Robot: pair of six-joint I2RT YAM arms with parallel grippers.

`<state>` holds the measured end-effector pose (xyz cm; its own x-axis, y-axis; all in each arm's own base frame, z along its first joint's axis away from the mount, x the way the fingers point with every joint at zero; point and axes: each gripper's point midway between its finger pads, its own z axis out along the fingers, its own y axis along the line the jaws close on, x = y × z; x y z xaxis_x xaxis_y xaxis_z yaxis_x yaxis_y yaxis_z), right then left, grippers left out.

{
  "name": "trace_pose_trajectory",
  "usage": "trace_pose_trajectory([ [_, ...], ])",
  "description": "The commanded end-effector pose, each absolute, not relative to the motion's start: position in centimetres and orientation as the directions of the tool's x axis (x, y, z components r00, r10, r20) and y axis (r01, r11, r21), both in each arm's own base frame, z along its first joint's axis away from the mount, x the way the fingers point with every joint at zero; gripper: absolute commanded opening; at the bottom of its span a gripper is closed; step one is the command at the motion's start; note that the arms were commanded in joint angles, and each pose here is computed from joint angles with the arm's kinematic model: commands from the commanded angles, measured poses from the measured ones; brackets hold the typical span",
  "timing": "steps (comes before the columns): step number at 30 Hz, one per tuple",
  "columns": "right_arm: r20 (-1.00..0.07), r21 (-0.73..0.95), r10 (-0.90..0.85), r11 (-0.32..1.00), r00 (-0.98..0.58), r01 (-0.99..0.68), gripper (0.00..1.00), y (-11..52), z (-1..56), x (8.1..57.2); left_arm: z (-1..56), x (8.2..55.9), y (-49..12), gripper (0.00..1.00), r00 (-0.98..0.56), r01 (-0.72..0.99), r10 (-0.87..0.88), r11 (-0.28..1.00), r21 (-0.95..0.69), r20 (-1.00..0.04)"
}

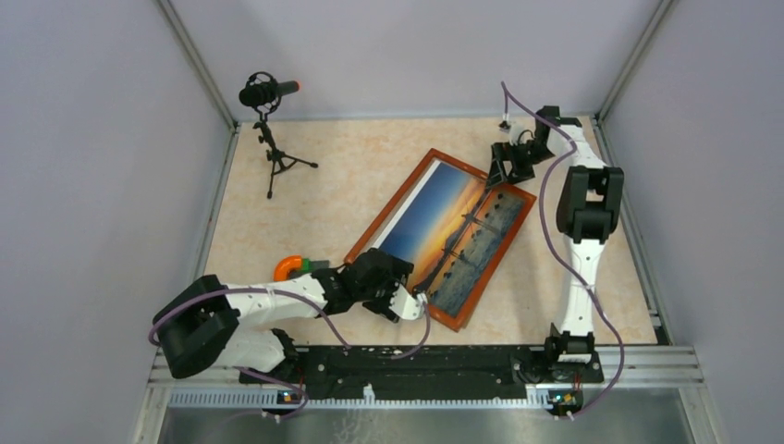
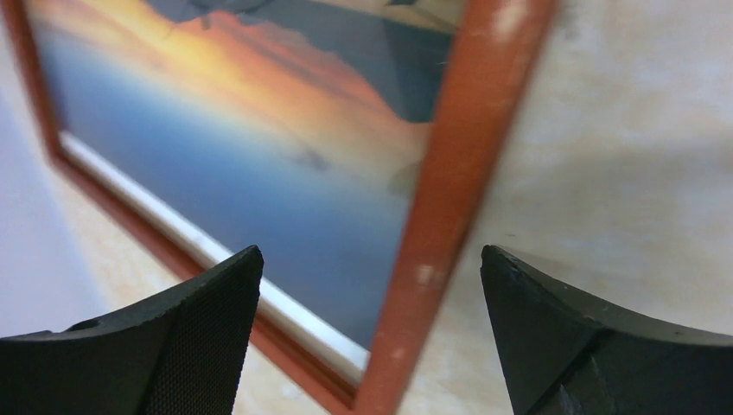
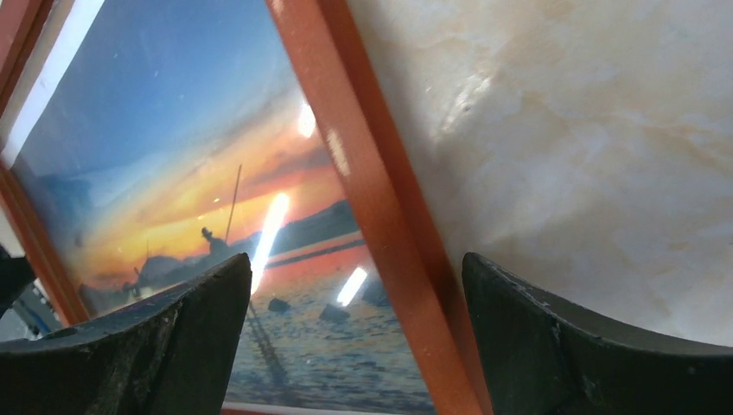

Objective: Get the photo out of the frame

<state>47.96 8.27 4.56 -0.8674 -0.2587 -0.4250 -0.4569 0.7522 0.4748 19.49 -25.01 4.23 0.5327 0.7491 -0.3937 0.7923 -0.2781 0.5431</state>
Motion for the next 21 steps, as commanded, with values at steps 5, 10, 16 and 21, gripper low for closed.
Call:
trace_pose_trajectory([
  [5,-0.258,0.554,-0.297,0.734,-0.919,-0.393,0.91,7.5,2.0,40.9,3.8,24.7,-23.6,0.99,0.503,0.675,0.824,-0.185,0.714,-0.262],
  [10,-0.193,0.595,-0.283,0.728,-0.940,-0.341,0.91,6.4,1.7,36.7,3.3,28.6,-20.9,0.99,0.431,0.668,0.870,-0.129,0.733,-0.239],
  [16,-0.131,0.636,-0.288,0.709,-0.949,-0.303,0.91,6.7,1.6,31.5,4.6,35.9,-17.8,0.99,0.330,0.661,0.909,-0.030,0.750,-0.254],
  [21,-0.099,0.657,-0.272,0.705,-0.957,-0.268,0.91,7.2,1.6,29.1,7.0,39.3,-17.1,0.99,0.284,0.728,0.887,0.048,0.684,-0.365],
])
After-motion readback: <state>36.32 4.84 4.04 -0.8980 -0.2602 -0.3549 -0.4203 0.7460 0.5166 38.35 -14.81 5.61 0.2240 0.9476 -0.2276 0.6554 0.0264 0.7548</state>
